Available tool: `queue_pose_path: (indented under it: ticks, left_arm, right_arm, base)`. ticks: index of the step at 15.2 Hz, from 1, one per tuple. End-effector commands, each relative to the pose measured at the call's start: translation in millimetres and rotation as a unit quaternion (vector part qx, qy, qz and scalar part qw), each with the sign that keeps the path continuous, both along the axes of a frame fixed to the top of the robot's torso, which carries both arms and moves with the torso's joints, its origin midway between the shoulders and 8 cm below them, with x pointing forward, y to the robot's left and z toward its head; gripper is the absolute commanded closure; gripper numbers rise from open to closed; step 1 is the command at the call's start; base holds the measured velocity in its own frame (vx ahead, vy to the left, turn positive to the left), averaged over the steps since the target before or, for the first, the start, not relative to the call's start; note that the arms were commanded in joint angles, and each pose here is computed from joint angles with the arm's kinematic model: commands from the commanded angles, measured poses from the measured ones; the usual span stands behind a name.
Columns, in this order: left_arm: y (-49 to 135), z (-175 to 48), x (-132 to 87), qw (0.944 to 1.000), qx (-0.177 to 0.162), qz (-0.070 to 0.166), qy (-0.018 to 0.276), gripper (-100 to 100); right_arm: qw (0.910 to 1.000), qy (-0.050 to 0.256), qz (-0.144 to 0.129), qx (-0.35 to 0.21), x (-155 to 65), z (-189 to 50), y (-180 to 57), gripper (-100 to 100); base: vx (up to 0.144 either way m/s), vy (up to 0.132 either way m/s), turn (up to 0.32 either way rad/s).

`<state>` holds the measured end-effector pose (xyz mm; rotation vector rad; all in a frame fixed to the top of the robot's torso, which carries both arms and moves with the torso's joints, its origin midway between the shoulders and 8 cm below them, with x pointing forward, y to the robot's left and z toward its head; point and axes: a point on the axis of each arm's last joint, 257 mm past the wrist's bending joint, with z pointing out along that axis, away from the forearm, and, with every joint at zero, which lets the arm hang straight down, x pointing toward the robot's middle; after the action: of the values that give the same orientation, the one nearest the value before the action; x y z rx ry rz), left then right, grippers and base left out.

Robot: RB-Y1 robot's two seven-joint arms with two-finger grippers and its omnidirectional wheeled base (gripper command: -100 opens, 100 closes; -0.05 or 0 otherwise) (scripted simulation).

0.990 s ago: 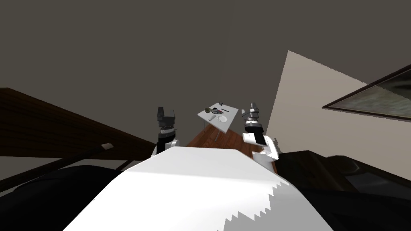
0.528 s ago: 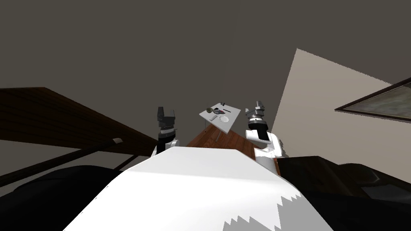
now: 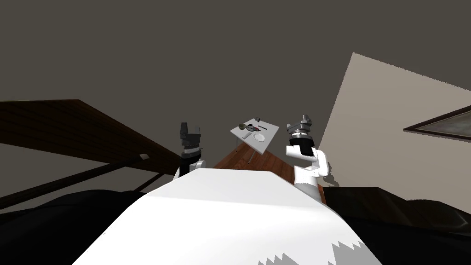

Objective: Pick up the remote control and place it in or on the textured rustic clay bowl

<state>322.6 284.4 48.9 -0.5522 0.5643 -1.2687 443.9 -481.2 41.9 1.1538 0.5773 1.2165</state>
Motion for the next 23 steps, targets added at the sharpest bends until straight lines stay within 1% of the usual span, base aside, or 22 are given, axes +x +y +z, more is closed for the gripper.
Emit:
queue_pose_path:
  ticks: [1,4,5,7,8,9,12,13,15,16,17,19,20,21,22,23]
  left_arm:
    - [0.0,0,0,1.0,0.0,0.0,0.0,0]
    - [0.0,0,0,1.0,0.0,0.0,0.0,0]
    - [0.0,0,0,1.0,0.0,0.0,0.0,0]
    - [0.0,0,0,1.0,0.0,0.0,0.0,0]
    - [0.0,0,0,1.0,0.0,0.0,0.0,0]
    - [0.0,0,0,1.0,0.0,0.0,0.0,0]
    - [0.0,0,0,1.0,0.0,0.0,0.0,0]
    - [0.0,0,0,1.0,0.0,0.0,0.0,0]
    - [0.0,0,0,1.0,0.0,0.0,0.0,0]
    - [0.0,0,0,1.0,0.0,0.0,0.0,0]
    - [0.0,0,0,1.0,0.0,0.0,0.0,0]
    - [0.0,0,0,1.0,0.0,0.0,0.0,0]
    - [0.0,0,0,1.0,0.0,0.0,0.0,0]
    - [0.0,0,0,1.0,0.0,0.0,0.0,0]
    - [0.0,0,0,1.0,0.0,0.0,0.0,0]
    - [0.0,0,0,1.0,0.0,0.0,0.0,0]
  right_arm:
    - [0.9994,-0.007,-0.022,0.026,-2,8,-25,-100]
    - [0.9986,0.004,-0.028,0.046,-2,-1,-31,-100]
    - [0.9965,-0.009,-0.046,0.069,-5,8,-53,-100]
    - [0.9947,0.002,-0.053,0.088,-5,-2,-59,-100]
    - [0.9947,0.002,-0.053,0.088,-5,-2,-59,-100]
    - [0.9907,-0.012,-0.073,0.114,-10,5,-82,-100]
    - [0.9879,-0.002,-0.08,0.133,-11,-5,-87,-100]
    - [0.9815,-0.017,-0.1,0.162,-17,0,-110,-100]
    - [0.9778,-0.009,-0.106,0.18,-18,-9,-114,-100]
    - [0.9775,-0.008,-0.107,0.181,-18,-10,-114,-100]
    - [0.969,-0.025,-0.125,0.211,-26,-7,-136,-100]
    - [0.9637,-0.017,-0.134,0.231,-28,-17,-140,-100]
    - [0.9633,-0.016,-0.135,0.232,-28,-18,-140,-100]
    - [0.9509,-0.03,-0.155,0.266,-37,-20,-162,-100]
    - [0.9468,-0.027,-0.159,0.278,-38,-26,-163,-100]
    - [0.9447,-0.024,-0.162,0.284,-39,-29,-164,-100]
  base:
    - [0.0,0.017,0.121]
    - [0.003,0.014,0.073]
    - [0.001,0.019,0.142]
    - [0.009,0.019,0.111]
    - [0.007,0.009,-0.009]
    - [0.01,0.026,0.124]
    - [0.012,0.018,0.078]
    - [0.015,0.024,0.14]
    - [0.019,0.022,0.113]
    - [0.011,0.012,0.012]
    - [0.018,0.027,0.14]
    - [0.022,0.026,0.123]
    - [0.015,0.011,0.001]
    - [0.024,0.028,0.152]
    - [0.036,0.031,0.19]
    - [0.03,0.021,0.068]
